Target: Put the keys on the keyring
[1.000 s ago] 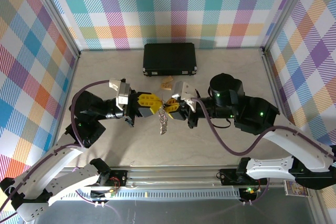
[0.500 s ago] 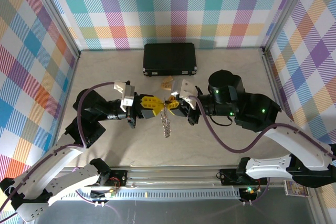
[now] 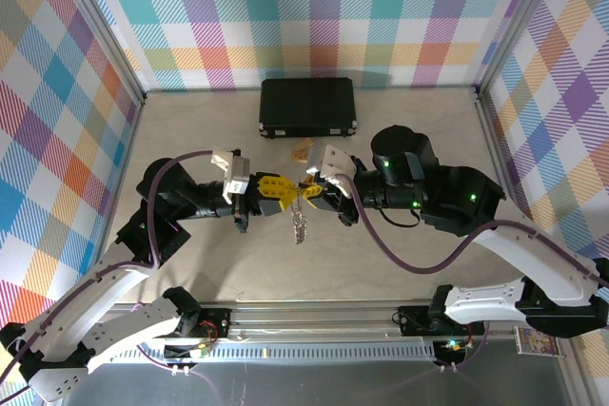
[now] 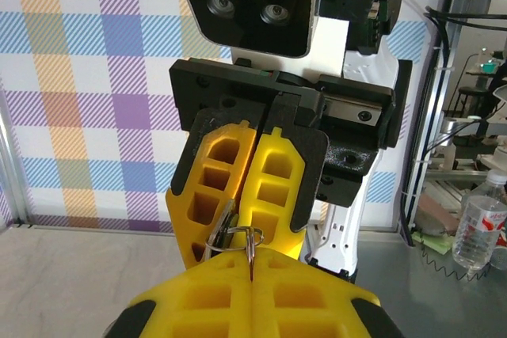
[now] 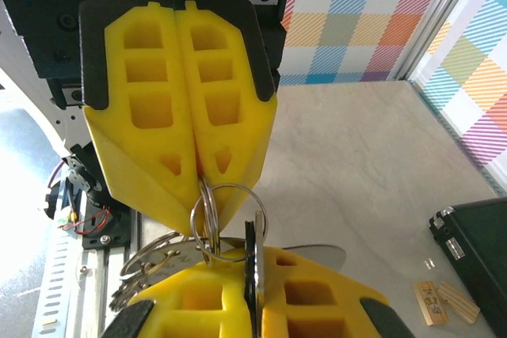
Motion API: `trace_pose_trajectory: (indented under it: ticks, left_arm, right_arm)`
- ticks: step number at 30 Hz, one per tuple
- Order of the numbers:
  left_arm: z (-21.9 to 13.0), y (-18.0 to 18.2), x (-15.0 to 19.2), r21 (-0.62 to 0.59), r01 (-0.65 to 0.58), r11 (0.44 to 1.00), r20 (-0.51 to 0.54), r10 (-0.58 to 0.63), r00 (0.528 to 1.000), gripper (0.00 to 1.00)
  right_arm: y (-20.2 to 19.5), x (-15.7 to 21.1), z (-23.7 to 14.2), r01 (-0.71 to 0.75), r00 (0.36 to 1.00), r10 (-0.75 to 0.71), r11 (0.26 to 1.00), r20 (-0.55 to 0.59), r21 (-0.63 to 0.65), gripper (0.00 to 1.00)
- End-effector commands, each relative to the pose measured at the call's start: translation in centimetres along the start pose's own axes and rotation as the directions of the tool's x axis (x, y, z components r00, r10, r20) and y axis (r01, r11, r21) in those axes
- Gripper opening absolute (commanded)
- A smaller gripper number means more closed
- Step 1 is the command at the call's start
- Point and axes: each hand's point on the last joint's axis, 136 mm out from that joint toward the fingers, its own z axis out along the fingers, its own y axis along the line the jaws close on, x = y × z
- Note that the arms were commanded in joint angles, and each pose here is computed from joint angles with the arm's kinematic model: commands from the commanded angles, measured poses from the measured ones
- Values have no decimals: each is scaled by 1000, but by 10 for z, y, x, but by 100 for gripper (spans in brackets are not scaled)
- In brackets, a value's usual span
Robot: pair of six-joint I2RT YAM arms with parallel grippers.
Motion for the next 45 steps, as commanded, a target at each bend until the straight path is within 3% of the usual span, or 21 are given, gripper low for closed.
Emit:
trace_pose_trajectory:
  ticks: [1,24,30,38,40,41,42,45]
  left_arm:
    - [-4,-3,-7,-11,-51,999,-15,51,999,0]
    - [-14,16,38,-139,-57,989,-165,33,986,1]
    - [-19,25,55,-205,-22,979,-163,-12,987,34]
    - [-45,52,67,-432,-34,901,-116,-18,993,66]
    - [-47,53,76,-441,-22,897,-126,-37,991,89]
    - [-47,54,79,-442,-15,897,-131,-47,990,95]
    - [-46,54,83,-441,-7,897,-136,-59,989,100]
    - [-46,58,86,-459,30,888,-120,-96,988,100]
  right_arm:
    - [-8,-14,-9,28,999,-29,999,30,40,0]
    - [-34,-4,3,76,995,-64,985,-83,152,0]
    - [-52,21,20,75,965,-17,974,-261,214,0]
    - [-87,47,30,-15,928,129,950,-351,311,0]
    - [-96,54,33,-37,915,167,941,-367,336,0]
    - [-99,56,35,-49,910,182,939,-373,340,0]
    - [-103,61,38,-68,898,211,933,-386,353,0]
    - [-121,86,45,-141,834,331,901,-441,410,0]
